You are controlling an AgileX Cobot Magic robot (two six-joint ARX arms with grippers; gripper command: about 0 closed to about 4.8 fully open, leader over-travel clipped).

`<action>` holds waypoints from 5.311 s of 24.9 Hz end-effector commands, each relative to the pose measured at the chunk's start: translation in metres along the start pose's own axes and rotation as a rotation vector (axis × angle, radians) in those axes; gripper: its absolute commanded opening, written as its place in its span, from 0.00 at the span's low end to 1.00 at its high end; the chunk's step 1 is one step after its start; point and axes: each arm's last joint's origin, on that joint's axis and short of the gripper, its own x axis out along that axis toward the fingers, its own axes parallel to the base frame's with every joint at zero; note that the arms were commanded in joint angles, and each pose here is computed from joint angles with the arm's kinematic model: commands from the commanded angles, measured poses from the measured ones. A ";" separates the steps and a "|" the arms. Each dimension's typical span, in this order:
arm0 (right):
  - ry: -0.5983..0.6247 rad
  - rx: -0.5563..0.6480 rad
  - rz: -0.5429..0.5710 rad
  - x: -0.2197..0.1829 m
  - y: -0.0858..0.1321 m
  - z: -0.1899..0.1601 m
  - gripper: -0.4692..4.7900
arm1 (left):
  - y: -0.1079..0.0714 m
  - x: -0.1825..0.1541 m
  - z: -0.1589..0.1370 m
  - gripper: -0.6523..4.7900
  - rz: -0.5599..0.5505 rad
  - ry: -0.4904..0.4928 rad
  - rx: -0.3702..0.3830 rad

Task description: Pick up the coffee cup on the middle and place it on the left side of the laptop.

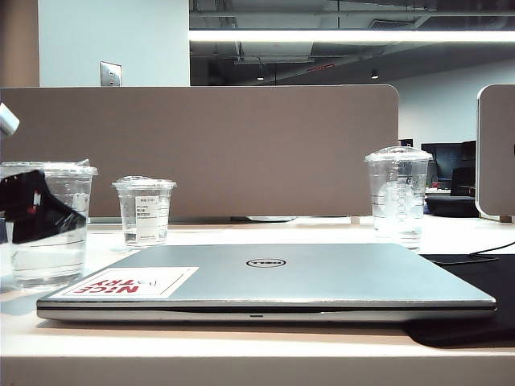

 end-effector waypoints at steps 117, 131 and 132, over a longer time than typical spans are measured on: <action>0.044 0.042 -0.258 -0.010 -0.025 -0.008 0.08 | -0.039 -0.122 0.036 0.11 0.332 -0.177 0.169; -0.186 -0.004 -0.254 -0.012 -0.024 0.015 0.08 | -0.039 -0.122 0.036 0.11 0.331 -0.177 0.169; -0.196 -0.006 -0.254 -0.012 -0.024 0.016 0.08 | -0.039 -0.122 0.036 0.11 0.331 -0.177 0.169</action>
